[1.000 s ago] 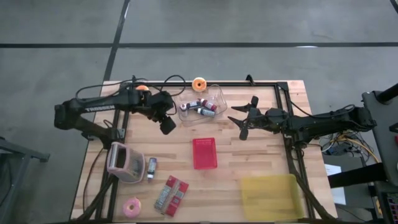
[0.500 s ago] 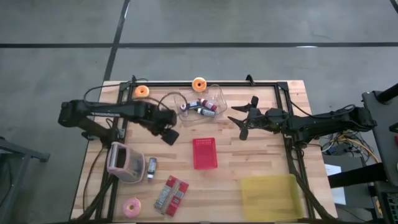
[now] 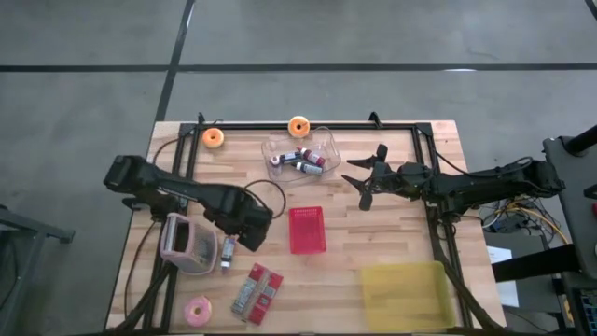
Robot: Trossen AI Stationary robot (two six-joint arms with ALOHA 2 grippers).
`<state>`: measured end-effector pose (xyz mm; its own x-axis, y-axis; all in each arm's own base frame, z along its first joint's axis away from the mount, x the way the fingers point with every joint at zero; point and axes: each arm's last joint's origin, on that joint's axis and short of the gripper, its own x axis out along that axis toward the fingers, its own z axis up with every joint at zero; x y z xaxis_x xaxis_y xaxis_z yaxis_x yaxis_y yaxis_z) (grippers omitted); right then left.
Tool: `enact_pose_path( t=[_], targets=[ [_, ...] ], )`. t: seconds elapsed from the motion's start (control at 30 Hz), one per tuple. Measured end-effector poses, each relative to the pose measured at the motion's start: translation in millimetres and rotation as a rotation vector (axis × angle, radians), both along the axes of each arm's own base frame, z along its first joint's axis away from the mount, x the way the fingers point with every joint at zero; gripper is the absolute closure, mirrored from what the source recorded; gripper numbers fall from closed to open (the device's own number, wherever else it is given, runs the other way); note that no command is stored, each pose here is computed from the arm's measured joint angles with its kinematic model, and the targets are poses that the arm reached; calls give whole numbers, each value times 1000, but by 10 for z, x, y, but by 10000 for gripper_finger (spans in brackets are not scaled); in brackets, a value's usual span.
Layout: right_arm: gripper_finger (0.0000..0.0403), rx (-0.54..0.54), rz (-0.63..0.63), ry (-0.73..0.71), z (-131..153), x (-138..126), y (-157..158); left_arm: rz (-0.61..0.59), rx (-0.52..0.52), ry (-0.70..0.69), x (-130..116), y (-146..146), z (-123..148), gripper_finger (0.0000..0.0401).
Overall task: Pick & Place Food Item
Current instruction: Put the violet food coloring bottle into the transparent bin
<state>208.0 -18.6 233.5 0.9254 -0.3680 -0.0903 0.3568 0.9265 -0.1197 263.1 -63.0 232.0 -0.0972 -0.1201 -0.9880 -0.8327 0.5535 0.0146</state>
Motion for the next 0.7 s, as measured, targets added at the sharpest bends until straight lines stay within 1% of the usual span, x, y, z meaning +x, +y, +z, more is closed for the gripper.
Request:
enact_pose_path(
  t=[0.1, 0.23, 0.4, 0.47, 0.7],
  targets=[
    [188, 2, 0, -1, 0, 0, 0, -1, 26, 34, 5, -63, -91, 190],
    [188, 2, 0, -1, -1, 1, 0, 51, 54, 97, -12, -144, -242, 190],
    [188, 2, 0, 0, -1, 1, 0, 94, 67, 160, -38, -192, -417, 190],
    [188, 0, 0, 1, -1, 0, 0, 109, 58, 180, -43, -201, -476, 190],
    [188, 1, 0, 2, -3, 0, 0, 137, 36, 165, -58, -204, -671, 190]
  ],
)
